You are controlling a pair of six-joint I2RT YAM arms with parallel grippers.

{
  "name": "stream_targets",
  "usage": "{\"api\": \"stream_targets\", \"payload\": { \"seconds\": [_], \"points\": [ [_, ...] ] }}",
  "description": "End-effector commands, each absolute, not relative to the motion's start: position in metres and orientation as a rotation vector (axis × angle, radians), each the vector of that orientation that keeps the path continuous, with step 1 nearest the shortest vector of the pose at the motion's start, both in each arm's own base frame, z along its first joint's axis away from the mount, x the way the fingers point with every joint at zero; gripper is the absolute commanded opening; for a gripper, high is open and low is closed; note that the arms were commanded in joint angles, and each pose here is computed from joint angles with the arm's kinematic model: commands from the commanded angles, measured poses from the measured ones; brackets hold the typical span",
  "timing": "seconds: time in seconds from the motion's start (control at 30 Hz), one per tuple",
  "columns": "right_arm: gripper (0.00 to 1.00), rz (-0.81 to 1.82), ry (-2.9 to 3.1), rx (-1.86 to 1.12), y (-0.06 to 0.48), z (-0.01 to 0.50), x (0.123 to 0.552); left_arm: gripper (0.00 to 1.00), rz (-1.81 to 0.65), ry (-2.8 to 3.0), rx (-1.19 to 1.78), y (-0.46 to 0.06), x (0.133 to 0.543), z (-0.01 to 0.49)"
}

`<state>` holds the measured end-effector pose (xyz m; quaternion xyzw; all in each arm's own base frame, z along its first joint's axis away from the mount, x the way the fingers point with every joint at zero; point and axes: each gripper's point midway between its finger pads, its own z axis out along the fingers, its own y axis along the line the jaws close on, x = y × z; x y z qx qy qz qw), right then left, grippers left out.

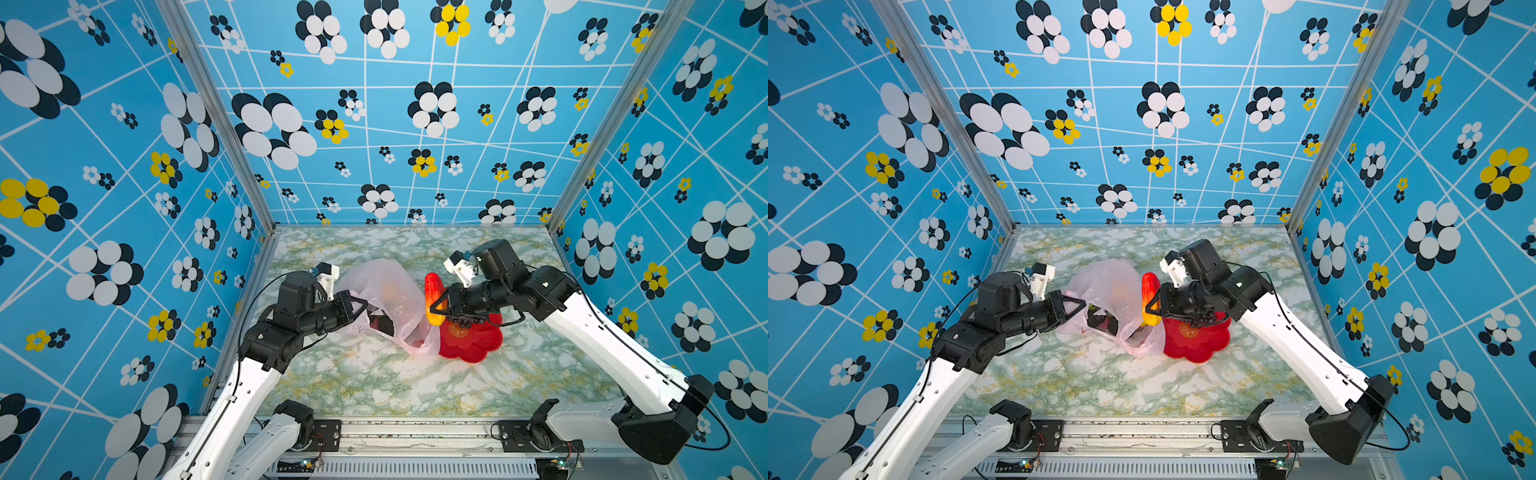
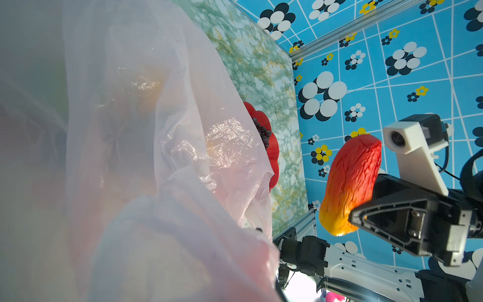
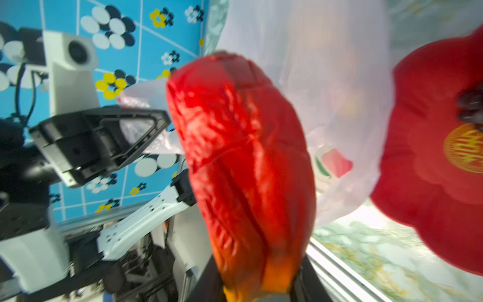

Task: Place the fruits into the plastic bag
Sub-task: Pick up the fruit from the plate, then place the fruit in the plastic bag.

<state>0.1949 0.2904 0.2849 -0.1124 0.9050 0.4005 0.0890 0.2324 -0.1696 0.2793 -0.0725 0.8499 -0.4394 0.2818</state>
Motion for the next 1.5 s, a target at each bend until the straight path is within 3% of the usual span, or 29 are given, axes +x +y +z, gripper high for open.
{"api": "stream_targets", "payload": {
  "seconds": [0.0, 0.33, 0.6, 0.83, 1.17, 1.23, 1.37, 1.47],
  "points": [
    [0.20, 1.515, 2.796, -0.352, 0.325, 0.288, 0.166, 0.00, -1.211, 2.185, -0.072, -0.174, 0.227, 0.304],
    [0.21, 1.866, 2.957, -0.383, 0.367, 0.262, 0.153, 0.00, -1.258, 2.097, 0.091, -0.178, 0.201, 0.314],
    [0.21, 1.881, 3.109, -0.474, 0.380, 0.251, 0.146, 0.00, -1.259, 2.095, 0.181, -0.186, 0.196, 0.312],
    [0.19, 1.606, 3.276, -0.359, 0.373, 0.217, 0.168, 0.00, -1.284, 2.076, 0.205, -0.191, 0.195, 0.319],
    [0.22, 1.184, 3.290, -0.048, 0.365, 0.174, 0.260, 0.00, -1.301, 2.077, 0.188, -0.190, 0.192, 0.320],
    [0.28, 1.060, 3.274, -0.041, 0.362, 0.169, 0.277, 0.00, -1.304, 2.074, 0.178, -0.190, 0.192, 0.319],
    [0.60, 0.990, 3.147, -0.120, 0.372, 0.193, 0.302, 0.00, -1.296, 2.087, 0.149, -0.188, 0.195, 0.316],
    [0.72, 0.963, 3.080, -0.148, 0.373, 0.208, 0.308, 0.00, -1.285, 2.095, 0.138, -0.188, 0.197, 0.314]
  ]
}}
